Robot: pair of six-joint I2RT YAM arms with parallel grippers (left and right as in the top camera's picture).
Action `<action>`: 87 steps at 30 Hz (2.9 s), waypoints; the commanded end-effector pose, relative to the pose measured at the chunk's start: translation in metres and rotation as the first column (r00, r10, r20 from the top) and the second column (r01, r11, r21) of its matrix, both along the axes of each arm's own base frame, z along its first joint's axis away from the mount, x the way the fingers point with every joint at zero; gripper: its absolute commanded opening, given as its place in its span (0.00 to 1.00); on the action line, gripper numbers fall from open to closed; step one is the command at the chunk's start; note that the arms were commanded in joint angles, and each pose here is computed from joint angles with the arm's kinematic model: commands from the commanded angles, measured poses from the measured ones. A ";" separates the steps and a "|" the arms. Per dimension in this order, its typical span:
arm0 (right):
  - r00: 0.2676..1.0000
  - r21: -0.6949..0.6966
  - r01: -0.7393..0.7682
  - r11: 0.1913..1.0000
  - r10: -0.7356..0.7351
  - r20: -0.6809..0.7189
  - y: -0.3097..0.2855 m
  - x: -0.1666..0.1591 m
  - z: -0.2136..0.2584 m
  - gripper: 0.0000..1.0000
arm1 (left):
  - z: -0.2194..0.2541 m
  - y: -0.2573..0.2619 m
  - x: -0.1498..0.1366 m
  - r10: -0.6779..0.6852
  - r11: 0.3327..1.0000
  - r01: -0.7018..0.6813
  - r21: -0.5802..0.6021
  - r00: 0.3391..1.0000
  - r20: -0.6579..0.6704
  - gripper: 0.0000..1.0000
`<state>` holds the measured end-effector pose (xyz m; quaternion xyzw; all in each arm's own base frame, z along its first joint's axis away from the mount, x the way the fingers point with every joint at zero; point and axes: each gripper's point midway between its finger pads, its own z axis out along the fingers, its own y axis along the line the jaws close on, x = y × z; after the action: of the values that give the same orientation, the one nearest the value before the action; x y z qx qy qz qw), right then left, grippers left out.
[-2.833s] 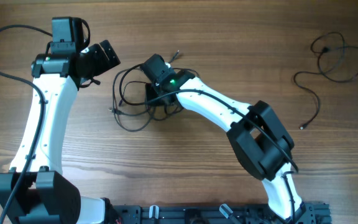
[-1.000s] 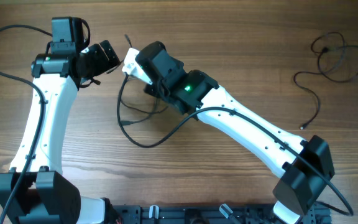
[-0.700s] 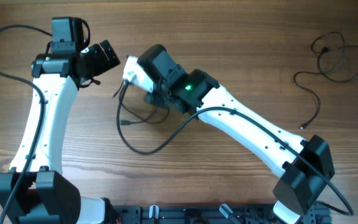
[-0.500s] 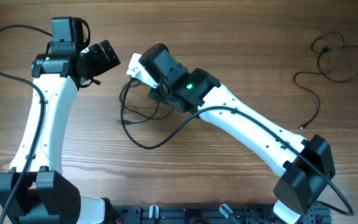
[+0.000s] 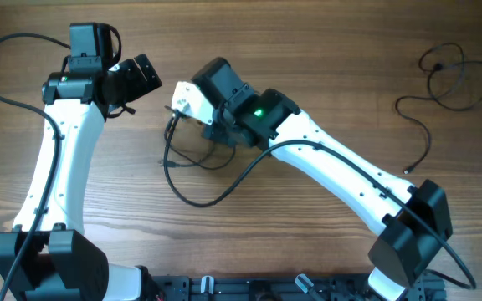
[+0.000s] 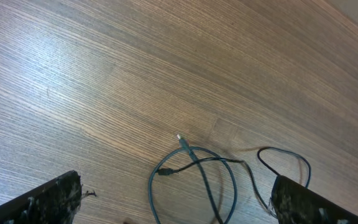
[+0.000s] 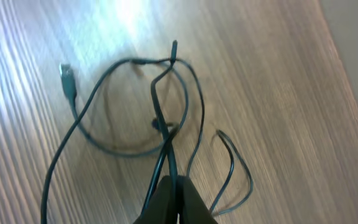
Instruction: Untangle cables
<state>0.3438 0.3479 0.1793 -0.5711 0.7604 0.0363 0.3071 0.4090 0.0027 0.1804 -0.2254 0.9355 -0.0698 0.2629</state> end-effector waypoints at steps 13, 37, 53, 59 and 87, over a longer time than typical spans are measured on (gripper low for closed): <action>0.873 0.517 0.140 0.844 0.141 -0.466 0.003 -0.006 0.049 0.04 | 0.024 -0.104 0.000 -0.152 0.800 0.138 -0.584 0.988 0.026 0.05; 0.903 0.375 0.338 0.863 -0.184 -0.389 -0.027 0.040 0.028 0.05 | -0.049 -0.153 -0.056 -0.411 0.729 0.146 -0.668 0.875 -0.257 0.12; 0.883 0.332 0.440 0.834 -0.334 -0.331 -0.044 0.060 0.025 0.05 | -0.087 -0.097 -0.069 -0.254 0.937 0.107 -0.332 0.863 -0.437 0.17; 0.854 0.287 0.475 0.832 -0.358 -0.377 -0.050 0.052 0.016 0.27 | -0.090 -0.087 -0.060 -0.217 0.957 0.106 -0.270 0.881 -0.421 0.33; 0.829 -0.188 0.224 0.956 -0.288 -0.479 -0.104 -0.014 -0.181 0.46 | -0.081 -0.086 -0.010 -0.207 0.961 0.153 -0.232 0.952 -0.228 1.00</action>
<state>0.3336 0.2549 0.0254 -0.3811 0.9139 0.1216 0.0694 0.3981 -0.0845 0.1032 -0.1742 0.9635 -0.1707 0.1106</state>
